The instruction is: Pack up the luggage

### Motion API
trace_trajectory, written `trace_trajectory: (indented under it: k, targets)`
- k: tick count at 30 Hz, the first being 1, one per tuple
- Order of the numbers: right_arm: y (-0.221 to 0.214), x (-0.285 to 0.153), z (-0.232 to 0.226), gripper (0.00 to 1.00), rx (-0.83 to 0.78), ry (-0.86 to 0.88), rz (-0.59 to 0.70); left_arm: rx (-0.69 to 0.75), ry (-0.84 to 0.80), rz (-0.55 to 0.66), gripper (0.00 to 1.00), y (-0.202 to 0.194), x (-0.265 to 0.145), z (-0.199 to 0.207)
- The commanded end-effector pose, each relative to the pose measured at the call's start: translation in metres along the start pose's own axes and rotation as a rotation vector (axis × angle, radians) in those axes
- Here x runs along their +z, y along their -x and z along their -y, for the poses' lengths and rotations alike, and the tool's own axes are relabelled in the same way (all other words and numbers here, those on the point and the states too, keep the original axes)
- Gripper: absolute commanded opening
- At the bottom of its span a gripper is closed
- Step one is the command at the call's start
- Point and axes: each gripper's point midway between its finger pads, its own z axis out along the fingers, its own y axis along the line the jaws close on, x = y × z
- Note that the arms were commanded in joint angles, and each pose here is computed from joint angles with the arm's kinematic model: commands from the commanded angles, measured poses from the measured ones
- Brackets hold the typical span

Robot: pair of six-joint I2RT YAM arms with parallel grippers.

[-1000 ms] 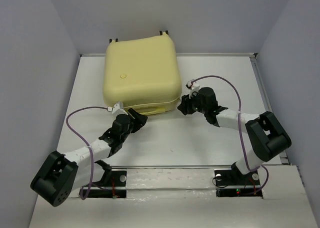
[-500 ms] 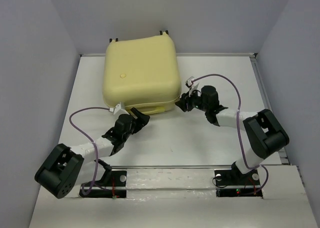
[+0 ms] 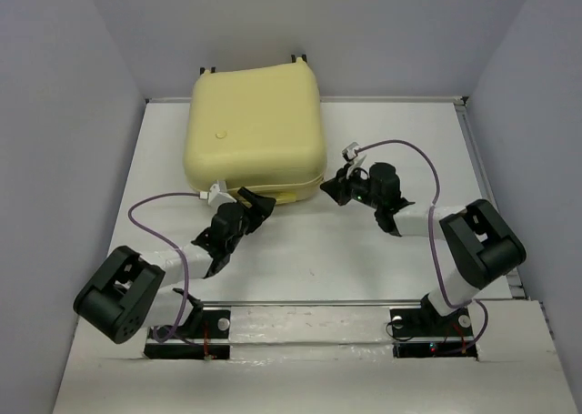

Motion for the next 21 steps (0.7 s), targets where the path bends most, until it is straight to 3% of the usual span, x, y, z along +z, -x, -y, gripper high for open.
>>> trace_trajectory:
  k: [1, 5, 9, 10, 11, 13, 16, 21]
  targets:
    - [0.035, -0.012, -0.008, 0.07, -0.014, -0.001, 0.133, -0.082, -0.065, 0.108, 0.81, 0.024, 0.011, 0.023]
    - [0.029, -0.02, -0.014, 0.07, 0.012, 0.009, 0.127, -0.142, -0.038, 0.137, 0.73, 0.027, 0.019, 0.018]
    - [0.023, -0.021, -0.017, 0.07, 0.02, 0.008, 0.109, -0.215, -0.052, 0.168, 0.58, 0.031, 0.023, 0.018]
    - [0.024, -0.021, -0.017, 0.07, 0.02, 0.01, 0.112, -0.224, -0.055, 0.174, 0.5, 0.032, 0.024, 0.019]
    - [0.023, -0.02, -0.02, 0.07, 0.024, 0.017, 0.109, -0.234, -0.067, 0.184, 0.29, 0.035, 0.025, 0.023]
    - [0.019, -0.017, -0.029, 0.07, 0.03, 0.037, 0.099, -0.229, -0.065, 0.184, 0.09, 0.035, 0.028, 0.023]
    - [0.008, -0.006, -0.06, 0.07, 0.046, 0.097, 0.058, -0.207, -0.092, 0.154, 0.06, 0.03, 0.035, 0.034]
    - [-0.015, 0.009, -0.161, 0.07, 0.081, 0.275, -0.02, -0.156, -0.121, 0.102, 0.06, 0.015, 0.045, 0.044]
